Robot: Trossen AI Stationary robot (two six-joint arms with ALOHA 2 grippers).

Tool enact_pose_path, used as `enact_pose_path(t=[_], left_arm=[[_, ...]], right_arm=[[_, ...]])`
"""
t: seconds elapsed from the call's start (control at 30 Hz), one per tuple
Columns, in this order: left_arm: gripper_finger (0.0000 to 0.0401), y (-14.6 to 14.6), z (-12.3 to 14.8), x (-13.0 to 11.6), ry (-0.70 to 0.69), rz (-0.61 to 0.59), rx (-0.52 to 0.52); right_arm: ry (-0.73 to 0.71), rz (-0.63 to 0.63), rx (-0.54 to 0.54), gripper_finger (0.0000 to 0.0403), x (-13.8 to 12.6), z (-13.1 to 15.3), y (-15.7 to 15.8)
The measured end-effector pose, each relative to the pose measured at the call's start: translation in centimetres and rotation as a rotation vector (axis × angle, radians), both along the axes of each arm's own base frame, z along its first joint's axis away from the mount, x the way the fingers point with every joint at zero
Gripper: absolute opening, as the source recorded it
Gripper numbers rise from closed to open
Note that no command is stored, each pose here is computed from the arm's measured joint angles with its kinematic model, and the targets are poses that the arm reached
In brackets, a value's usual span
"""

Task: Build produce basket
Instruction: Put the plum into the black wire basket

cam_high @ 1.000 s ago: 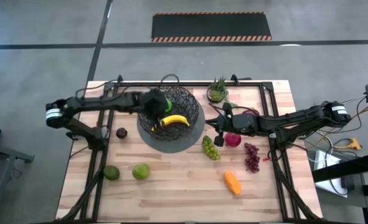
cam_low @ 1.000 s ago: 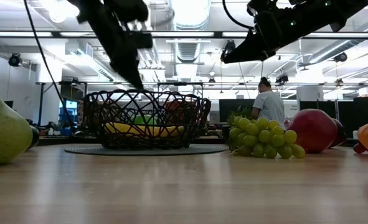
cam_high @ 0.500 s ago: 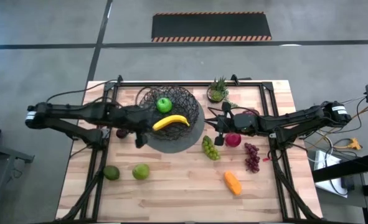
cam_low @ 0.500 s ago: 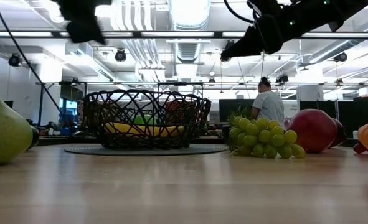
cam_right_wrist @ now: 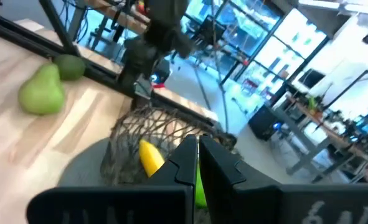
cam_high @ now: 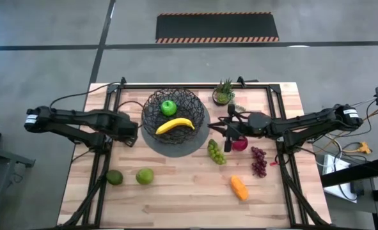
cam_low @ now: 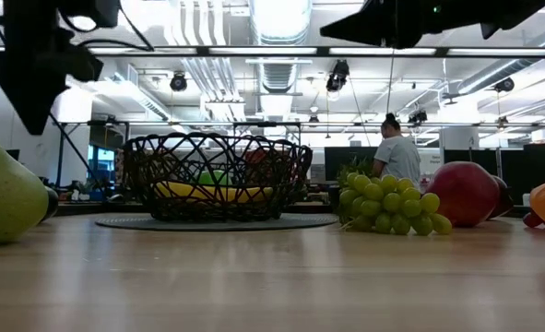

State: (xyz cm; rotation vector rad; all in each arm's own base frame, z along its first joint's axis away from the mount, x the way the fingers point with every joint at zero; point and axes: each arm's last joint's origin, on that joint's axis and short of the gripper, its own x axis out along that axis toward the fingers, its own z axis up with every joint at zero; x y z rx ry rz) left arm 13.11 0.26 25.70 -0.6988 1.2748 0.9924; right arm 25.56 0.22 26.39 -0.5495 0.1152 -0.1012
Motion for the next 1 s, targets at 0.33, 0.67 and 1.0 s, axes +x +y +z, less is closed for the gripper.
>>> enact_pose_path(t=[0.33,0.67,1.0], left_arm=[[0.0015,0.0,-3.1,1.1,0.003,0.037,0.003],[0.0149,0.2,-4.6,2.4,0.118,0.032,0.078],[0.0243,0.0,-7.6,3.2,0.283,0.044,0.044]], right_arm=[[0.018,0.022,-0.005,0.0009,-1.4,-0.8,0.0],[-0.008,0.023,-0.009,0.0009,-2.3,-0.5,0.0],[0.002,0.023,-0.014,0.0009,-2.3,-0.6,0.0]])
